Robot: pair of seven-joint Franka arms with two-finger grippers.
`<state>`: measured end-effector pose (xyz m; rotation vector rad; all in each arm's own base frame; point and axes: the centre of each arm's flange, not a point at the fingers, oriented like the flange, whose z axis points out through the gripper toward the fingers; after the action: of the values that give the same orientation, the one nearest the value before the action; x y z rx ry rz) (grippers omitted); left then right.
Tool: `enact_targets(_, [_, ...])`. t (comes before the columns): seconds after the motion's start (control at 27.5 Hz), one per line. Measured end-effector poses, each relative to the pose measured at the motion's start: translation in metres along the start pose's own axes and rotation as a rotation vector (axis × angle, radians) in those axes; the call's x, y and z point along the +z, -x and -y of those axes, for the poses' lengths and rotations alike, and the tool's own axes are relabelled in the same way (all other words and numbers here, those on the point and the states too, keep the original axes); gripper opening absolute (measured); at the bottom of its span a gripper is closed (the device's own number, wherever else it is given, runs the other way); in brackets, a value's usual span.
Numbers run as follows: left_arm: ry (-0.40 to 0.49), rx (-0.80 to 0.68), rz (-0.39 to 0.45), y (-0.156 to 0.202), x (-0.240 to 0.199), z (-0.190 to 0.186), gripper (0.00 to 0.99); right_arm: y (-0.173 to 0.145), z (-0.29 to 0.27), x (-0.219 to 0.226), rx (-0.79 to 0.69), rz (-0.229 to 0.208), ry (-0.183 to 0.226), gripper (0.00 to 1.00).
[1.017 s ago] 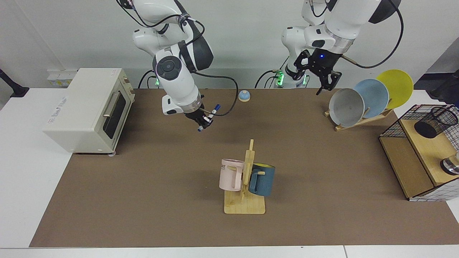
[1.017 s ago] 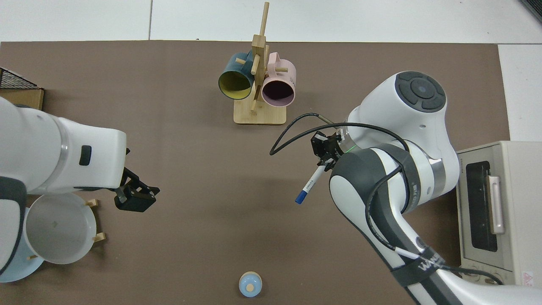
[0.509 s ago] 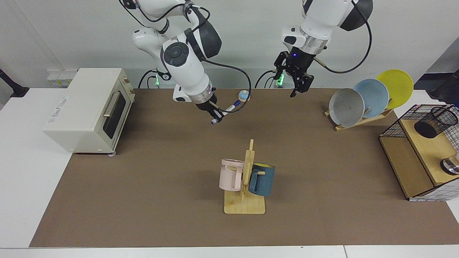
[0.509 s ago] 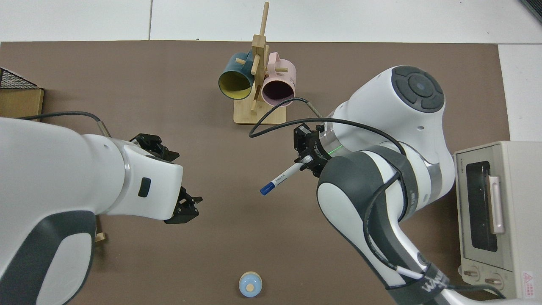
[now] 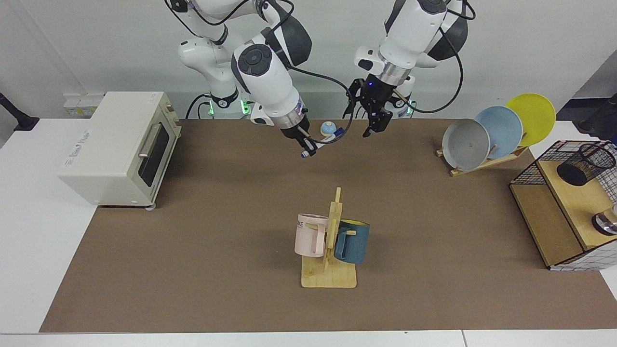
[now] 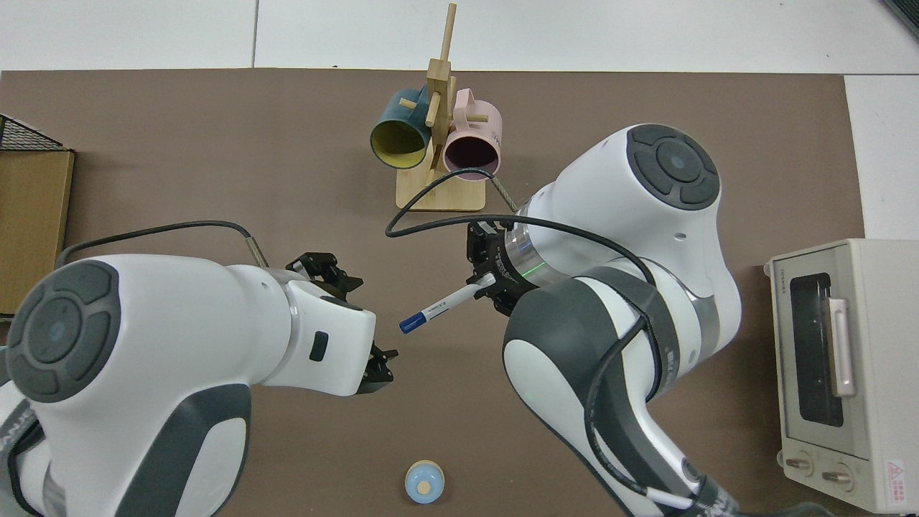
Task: Put markers into pen holder
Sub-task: 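Grasp the marker's free end with the left gripper beside the right gripper, then open the right gripper and withdraw while the left gripper holds the marker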
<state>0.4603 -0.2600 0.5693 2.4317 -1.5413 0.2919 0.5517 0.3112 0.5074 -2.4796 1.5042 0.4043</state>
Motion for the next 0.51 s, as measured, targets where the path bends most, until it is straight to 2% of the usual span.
enact_targets(0.51, [-0.008,0.001,-0.011,-0.001,0.022,-0.006,0.956,0.028,0.002,0.005,0.025,0.005,-0.017,0.17])
